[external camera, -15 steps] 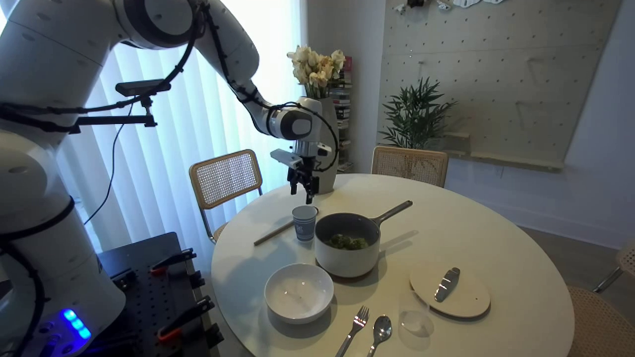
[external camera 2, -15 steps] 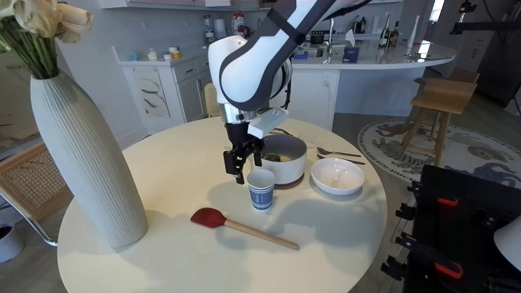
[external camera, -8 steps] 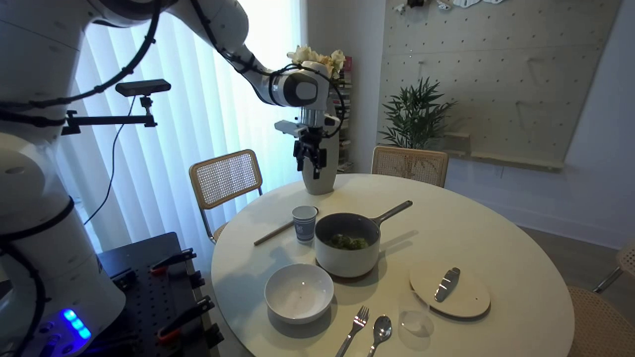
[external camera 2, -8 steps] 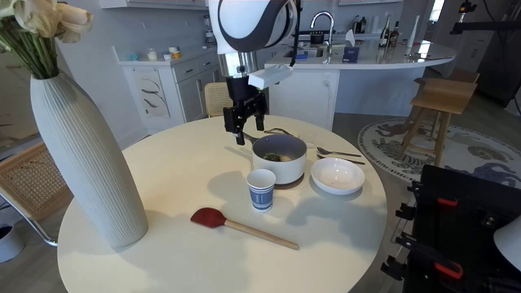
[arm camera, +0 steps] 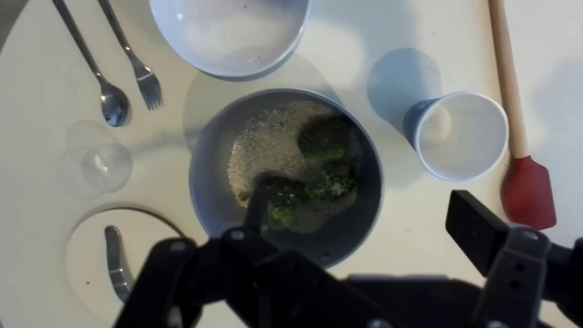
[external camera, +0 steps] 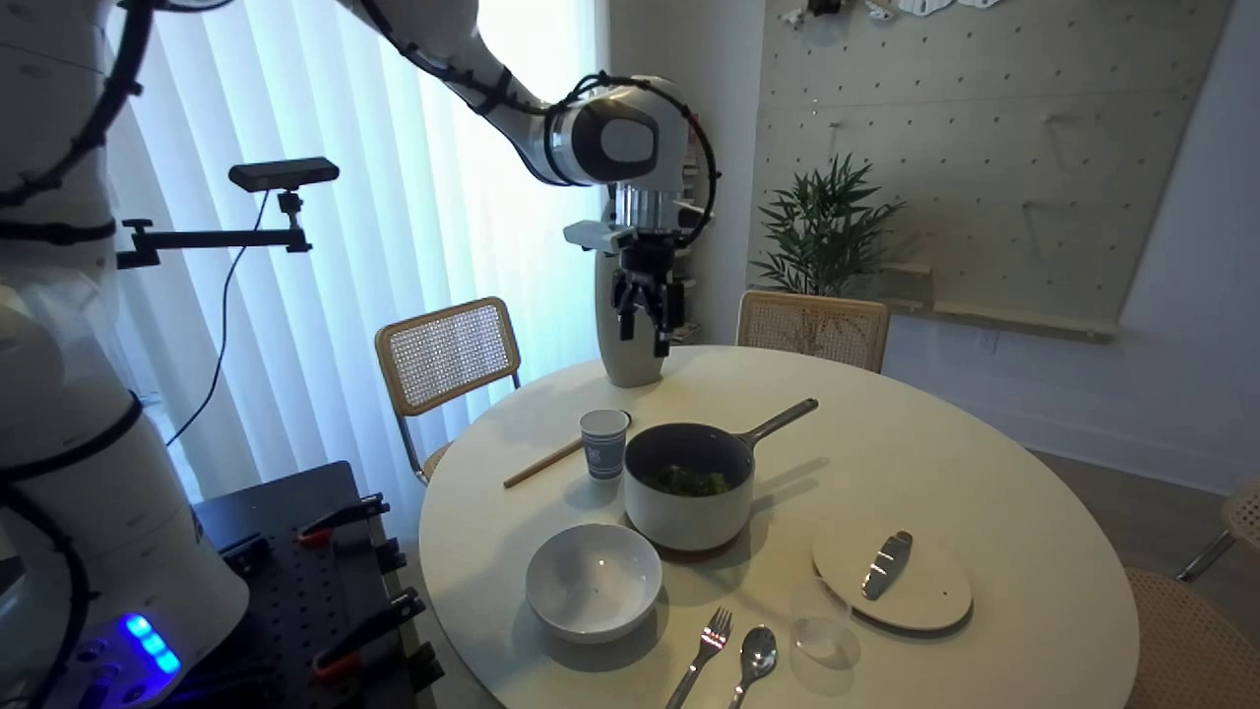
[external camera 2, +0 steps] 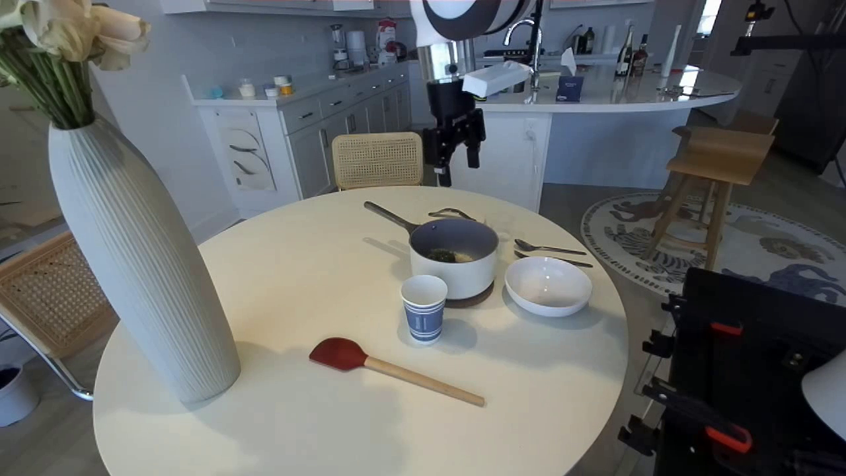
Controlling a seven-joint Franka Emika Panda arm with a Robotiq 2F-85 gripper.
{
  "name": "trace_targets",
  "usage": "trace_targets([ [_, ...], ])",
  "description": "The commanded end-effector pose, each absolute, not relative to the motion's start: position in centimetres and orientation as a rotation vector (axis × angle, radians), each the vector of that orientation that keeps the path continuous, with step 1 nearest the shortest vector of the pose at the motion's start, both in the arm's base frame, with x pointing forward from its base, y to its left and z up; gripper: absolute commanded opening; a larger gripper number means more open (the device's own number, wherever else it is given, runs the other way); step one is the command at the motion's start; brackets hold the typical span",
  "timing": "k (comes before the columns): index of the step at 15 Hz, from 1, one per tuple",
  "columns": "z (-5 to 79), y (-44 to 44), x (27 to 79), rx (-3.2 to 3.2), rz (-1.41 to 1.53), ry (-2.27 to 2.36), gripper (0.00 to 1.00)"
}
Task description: Swap the places of the cup and the cutlery
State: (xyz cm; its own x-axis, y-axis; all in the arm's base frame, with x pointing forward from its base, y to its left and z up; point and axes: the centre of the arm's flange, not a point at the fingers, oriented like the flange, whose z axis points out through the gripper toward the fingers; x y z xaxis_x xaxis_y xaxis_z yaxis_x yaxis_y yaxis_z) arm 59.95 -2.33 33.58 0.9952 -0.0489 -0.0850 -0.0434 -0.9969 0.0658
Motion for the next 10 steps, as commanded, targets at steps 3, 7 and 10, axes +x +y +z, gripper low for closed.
trace_targets([
  [3, 33.3, -10.6, 56.2, 3.046, -0.179, -0.034, 1.00],
  [7, 31.7, -15.9, 54.3, 3.041, -0.229, 0.009, 1.00],
  [10, 30.7, -19.5, 52.7, 3.044, -0.265, 0.052, 1.00],
])
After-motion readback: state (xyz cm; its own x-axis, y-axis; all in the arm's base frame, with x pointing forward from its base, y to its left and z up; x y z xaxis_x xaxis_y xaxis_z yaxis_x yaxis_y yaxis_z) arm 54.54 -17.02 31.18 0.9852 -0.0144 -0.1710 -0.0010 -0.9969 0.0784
